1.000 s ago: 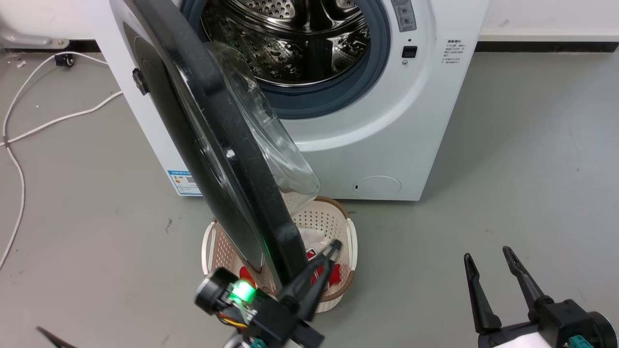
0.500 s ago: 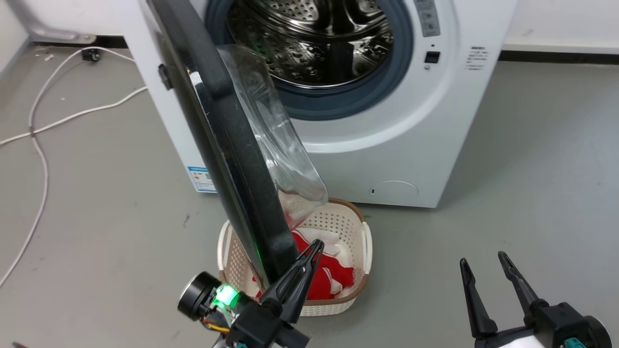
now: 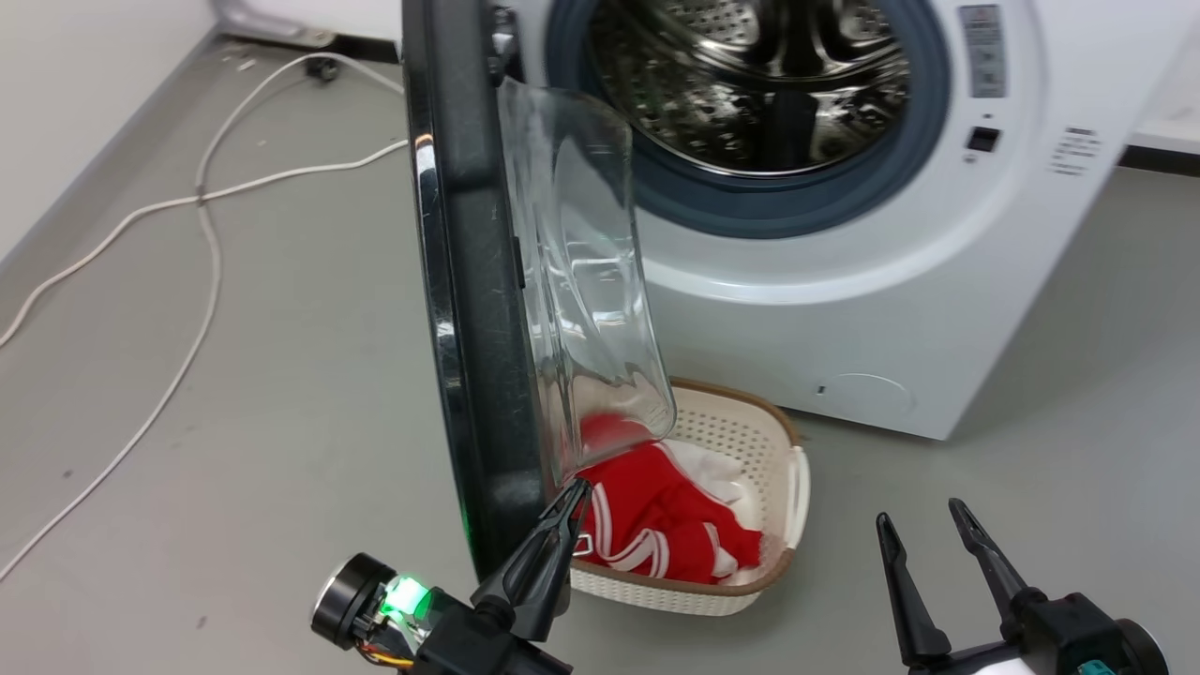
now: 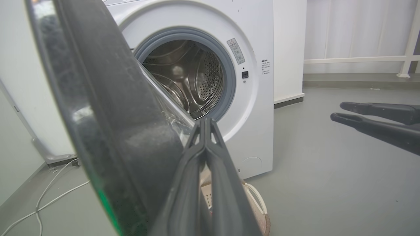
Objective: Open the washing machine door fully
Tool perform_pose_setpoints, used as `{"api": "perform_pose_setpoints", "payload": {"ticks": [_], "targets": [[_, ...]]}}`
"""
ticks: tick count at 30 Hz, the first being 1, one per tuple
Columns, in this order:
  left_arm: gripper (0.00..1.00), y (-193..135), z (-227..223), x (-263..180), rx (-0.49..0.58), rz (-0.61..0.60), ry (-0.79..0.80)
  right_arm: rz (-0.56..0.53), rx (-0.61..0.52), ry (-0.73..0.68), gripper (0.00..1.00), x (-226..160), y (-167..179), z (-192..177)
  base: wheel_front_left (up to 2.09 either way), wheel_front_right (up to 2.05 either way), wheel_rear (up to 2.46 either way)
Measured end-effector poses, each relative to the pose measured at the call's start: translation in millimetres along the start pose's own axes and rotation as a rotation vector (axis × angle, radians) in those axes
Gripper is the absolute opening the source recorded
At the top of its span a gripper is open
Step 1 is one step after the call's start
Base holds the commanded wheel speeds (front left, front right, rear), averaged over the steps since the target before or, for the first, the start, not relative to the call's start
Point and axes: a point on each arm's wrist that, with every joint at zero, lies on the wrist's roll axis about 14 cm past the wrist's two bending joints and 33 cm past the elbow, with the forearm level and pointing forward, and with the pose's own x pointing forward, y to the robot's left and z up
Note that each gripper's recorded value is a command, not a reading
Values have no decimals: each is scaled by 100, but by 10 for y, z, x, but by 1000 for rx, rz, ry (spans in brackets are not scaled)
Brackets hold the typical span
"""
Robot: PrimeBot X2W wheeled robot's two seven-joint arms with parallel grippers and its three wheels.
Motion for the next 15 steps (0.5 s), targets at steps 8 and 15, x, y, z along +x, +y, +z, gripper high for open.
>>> {"api": "perform_pose_setpoints", "payload": {"ticks": [8, 15], "targets": [[0, 319, -68, -177, 24, 127, 42, 102, 12, 24, 100, 178, 283, -99, 0, 0, 0], [0, 611, -145, -410, 11, 271, 85, 177, 23, 38, 100, 278, 505, -158, 0, 0, 0]]}}
